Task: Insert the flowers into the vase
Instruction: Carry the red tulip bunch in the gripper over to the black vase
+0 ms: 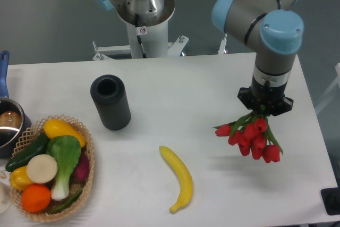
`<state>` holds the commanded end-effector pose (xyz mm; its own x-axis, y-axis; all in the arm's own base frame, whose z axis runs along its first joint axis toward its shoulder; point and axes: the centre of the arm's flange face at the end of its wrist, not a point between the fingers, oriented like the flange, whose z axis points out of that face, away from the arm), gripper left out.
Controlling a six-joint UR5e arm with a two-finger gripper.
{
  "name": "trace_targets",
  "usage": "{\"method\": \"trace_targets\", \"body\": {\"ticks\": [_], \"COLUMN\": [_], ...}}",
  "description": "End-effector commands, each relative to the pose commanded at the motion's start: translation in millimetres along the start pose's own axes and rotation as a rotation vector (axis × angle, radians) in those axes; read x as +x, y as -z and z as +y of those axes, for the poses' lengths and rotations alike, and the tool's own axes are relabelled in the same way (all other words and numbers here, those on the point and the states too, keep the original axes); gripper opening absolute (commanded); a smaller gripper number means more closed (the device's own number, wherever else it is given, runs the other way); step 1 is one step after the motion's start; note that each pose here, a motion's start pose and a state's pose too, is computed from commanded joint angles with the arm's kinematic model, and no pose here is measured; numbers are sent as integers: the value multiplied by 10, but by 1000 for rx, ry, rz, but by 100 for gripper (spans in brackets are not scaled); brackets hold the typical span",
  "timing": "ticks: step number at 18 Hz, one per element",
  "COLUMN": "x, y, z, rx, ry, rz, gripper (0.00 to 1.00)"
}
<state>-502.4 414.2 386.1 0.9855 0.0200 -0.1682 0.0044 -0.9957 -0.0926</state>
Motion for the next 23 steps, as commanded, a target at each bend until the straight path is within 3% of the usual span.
{"method": "trace_targets", "body": {"ticks": [2, 6, 8, 10, 15, 21, 23], "x": [116, 318, 558, 729, 1200, 1578, 1652], "y": [105, 660, 932, 1115, 1366, 1430, 1518], "z": [-120, -212, -321, -485, -906, -962, -956], "rx": [48, 222, 310, 436, 714, 943, 995], "ry": [-5, 79, 63, 32, 73, 35, 14], "rz": [13, 26, 35, 41, 77, 346, 395], "gripper": [0, 0, 0, 0, 0, 0, 0]}}
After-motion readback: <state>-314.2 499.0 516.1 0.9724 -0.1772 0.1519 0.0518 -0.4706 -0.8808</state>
